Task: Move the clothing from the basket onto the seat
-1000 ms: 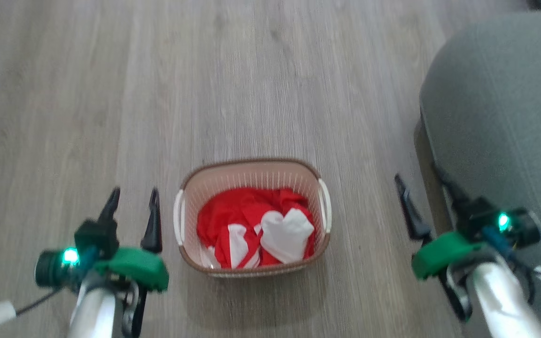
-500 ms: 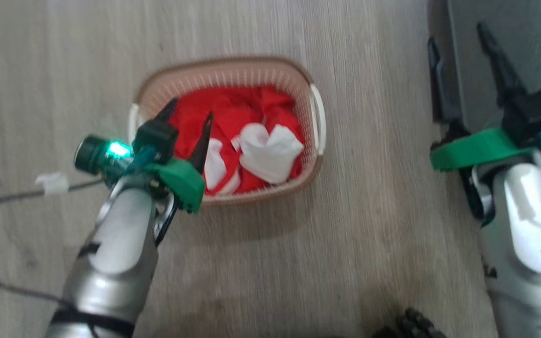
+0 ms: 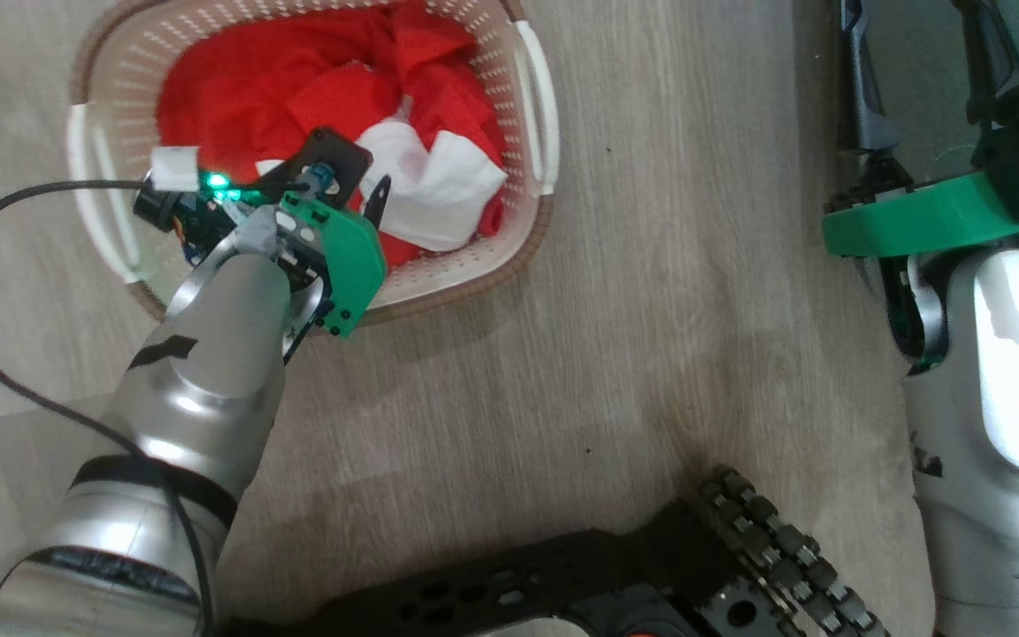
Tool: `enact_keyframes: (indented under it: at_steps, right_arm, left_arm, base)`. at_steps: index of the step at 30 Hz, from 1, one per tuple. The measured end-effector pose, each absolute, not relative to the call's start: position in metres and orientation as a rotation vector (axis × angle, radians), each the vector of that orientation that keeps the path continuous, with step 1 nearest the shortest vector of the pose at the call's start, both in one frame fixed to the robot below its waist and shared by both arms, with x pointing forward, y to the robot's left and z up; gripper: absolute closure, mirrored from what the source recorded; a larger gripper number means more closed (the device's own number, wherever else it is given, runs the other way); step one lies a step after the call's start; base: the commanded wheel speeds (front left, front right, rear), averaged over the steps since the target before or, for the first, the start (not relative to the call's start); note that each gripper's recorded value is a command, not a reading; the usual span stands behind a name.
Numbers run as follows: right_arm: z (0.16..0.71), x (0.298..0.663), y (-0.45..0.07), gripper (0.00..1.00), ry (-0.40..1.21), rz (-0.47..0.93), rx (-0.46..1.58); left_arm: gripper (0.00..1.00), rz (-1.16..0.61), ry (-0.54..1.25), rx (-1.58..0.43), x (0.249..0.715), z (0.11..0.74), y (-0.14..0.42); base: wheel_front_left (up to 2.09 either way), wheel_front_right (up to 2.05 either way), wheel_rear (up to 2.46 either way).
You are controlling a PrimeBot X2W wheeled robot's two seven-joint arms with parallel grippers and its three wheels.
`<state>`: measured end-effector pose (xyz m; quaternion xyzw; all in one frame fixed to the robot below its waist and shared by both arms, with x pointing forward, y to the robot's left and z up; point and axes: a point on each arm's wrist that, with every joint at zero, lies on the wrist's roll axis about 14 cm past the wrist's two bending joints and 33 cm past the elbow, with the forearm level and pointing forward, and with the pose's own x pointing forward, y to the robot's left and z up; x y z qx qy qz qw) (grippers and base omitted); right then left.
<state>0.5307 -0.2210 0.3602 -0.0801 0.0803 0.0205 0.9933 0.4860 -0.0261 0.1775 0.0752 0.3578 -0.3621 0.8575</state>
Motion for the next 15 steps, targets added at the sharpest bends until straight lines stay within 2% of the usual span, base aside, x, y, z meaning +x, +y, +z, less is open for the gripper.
enact_keyframes:
  at_steps: [4, 15]
  right_arm:
    - [0.351, 0.525, -0.231, 0.00, 0.189, 0.017, -0.164]
    - [0.340, 0.525, -0.246, 0.00, 0.206, -0.014, -0.158]
  left_arm:
    - [0.00, -0.802, 0.839, 0.163, 0.471, 0.156, -0.036]
    - [0.00, -0.875, 0.923, 0.192, 0.464, 0.122, -0.052]
  base:
    - [0.00, 0.00, 0.00]
    - [0.00, 0.00, 0.00]
